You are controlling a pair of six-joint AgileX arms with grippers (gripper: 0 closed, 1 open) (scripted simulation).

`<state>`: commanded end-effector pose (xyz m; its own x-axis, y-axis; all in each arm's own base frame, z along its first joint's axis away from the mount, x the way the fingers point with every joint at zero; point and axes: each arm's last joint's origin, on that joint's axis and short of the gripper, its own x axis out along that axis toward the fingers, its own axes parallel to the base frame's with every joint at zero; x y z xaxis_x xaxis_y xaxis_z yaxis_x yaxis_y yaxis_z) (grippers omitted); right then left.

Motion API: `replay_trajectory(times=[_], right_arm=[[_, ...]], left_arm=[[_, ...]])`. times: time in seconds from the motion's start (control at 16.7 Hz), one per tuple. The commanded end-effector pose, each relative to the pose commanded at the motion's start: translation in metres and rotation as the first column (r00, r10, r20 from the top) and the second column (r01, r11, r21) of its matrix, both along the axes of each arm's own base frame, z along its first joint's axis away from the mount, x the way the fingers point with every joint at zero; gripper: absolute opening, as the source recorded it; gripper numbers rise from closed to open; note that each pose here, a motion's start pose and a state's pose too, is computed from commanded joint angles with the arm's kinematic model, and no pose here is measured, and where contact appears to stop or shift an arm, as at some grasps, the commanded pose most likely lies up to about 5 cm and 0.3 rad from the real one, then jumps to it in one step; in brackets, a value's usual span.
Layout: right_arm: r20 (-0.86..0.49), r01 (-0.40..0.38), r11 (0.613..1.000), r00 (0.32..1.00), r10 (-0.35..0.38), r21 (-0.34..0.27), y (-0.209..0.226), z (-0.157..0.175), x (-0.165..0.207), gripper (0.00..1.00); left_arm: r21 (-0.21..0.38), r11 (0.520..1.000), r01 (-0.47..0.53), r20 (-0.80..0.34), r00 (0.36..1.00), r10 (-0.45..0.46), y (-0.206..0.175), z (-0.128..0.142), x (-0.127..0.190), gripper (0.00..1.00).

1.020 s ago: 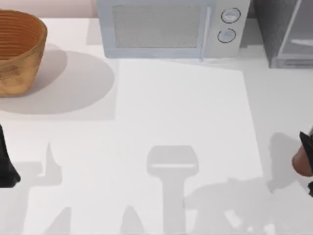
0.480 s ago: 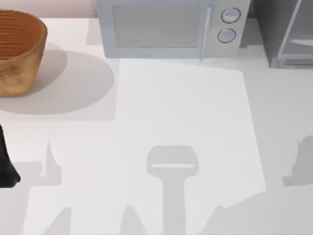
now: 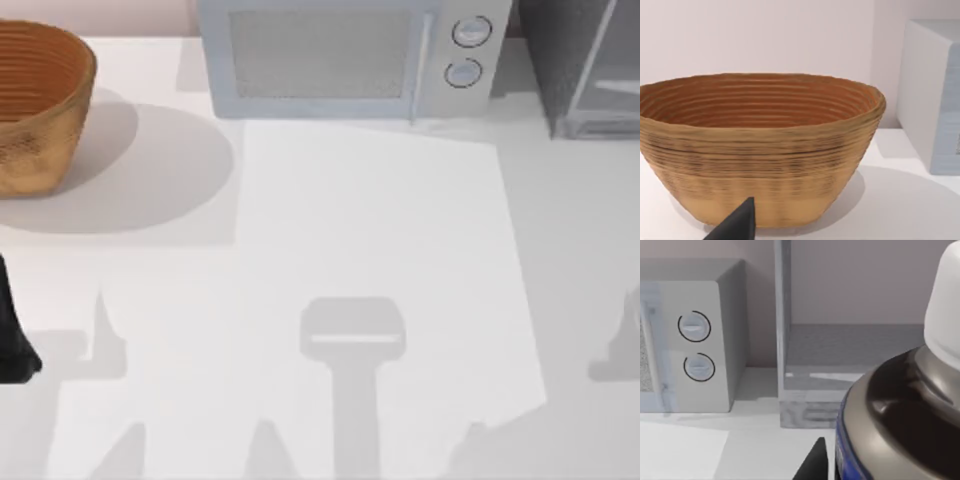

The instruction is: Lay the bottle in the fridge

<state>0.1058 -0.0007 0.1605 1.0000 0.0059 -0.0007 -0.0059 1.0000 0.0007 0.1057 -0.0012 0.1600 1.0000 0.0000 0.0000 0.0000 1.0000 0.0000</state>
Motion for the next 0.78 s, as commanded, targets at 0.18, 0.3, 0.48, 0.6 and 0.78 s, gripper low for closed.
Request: replay_trajectory(times=[0.18,0.3,0.48,0.6,0.78], right_arm=[[0.012,-0.003,1.000,1.000,0.003,-0.001,0.000,0.007,0.001,0.01],[0.040,-0.005,1.000,0.999,0.005,-0.004,-0.001,0.022,0.003,0.01],[0.090,-0.003,1.000,0.996,0.004,-0.010,-0.004,0.057,0.016,0.01],[0.110,0.000,1.000,0.994,0.002,-0.015,-0.008,0.080,0.035,0.01],[0.095,0.004,1.000,0.995,-0.002,-0.020,-0.018,0.103,0.085,0.01]], left_arm=[[0.000,1.000,0.000,0.000,1.000,0.000,0.000,0.000,0.000,1.00],[0.000,1.000,0.000,0.000,1.000,0.000,0.000,0.000,0.000,1.00],[0.000,1.000,0.000,0.000,1.000,0.000,0.000,0.000,0.000,1.00],[0.000,1.000,0.000,0.000,1.000,0.000,0.000,0.000,0.000,1.00],[0.000,1.000,0.000,0.000,1.000,0.000,0.000,0.000,0.000,1.00]])
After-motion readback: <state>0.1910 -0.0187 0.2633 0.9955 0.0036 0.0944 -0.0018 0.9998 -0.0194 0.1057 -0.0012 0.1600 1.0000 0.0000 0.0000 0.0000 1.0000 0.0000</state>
